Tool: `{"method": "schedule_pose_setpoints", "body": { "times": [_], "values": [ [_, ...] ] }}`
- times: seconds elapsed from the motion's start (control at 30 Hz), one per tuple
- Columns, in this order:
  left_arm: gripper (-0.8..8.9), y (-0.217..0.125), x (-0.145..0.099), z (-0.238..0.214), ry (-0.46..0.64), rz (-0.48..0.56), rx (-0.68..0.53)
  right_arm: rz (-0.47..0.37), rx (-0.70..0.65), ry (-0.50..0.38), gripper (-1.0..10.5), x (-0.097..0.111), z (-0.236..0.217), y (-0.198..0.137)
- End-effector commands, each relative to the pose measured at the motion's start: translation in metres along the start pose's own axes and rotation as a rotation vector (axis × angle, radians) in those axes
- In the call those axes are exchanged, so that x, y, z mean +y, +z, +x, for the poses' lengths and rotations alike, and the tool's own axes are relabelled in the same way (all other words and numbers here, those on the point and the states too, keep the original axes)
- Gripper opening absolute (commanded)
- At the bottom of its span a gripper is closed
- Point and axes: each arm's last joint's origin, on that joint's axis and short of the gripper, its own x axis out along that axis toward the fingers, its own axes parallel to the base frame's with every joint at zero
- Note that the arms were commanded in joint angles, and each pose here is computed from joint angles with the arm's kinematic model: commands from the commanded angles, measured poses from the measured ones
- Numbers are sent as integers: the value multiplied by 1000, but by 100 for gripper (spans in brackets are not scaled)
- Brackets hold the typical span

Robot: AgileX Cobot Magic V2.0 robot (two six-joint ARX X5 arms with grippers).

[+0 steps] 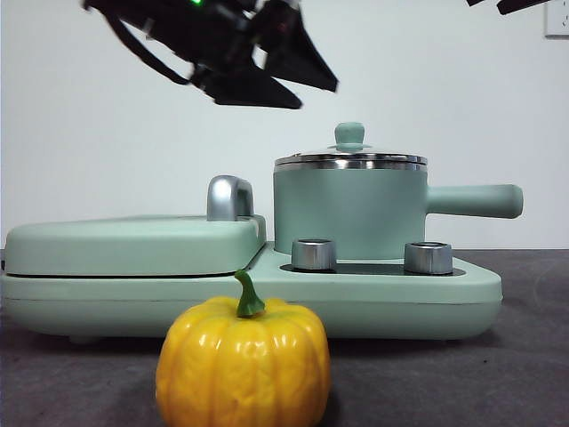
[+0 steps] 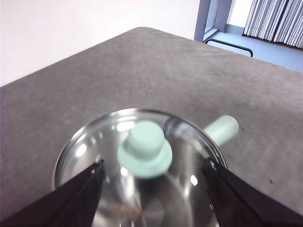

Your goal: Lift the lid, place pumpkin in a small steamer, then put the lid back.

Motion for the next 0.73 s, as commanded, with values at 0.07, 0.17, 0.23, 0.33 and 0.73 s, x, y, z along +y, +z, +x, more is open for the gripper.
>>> {"method": "schedule_pose_setpoints", "body": {
  "times": [0.07,0.17,0.23,0.33,0.73],
  "values": [
    [339,5,2,22,-13,1,-11,-1,-27,-2,317,0,-2,8],
    [340,5,5,36,-18,0,-4,-1,-27,-2,317,0,-2,8],
    [339,4,7,44,-20,-1,-1,-1,-27,-2,317,0,-2,8],
    [339,3,10,54,-23,-1,5,0,-27,-2,317,0,-2,8],
    [330,-5,10,63,-30,-6,26,1,-26,-1,317,0,-2,8]
  ]
}}
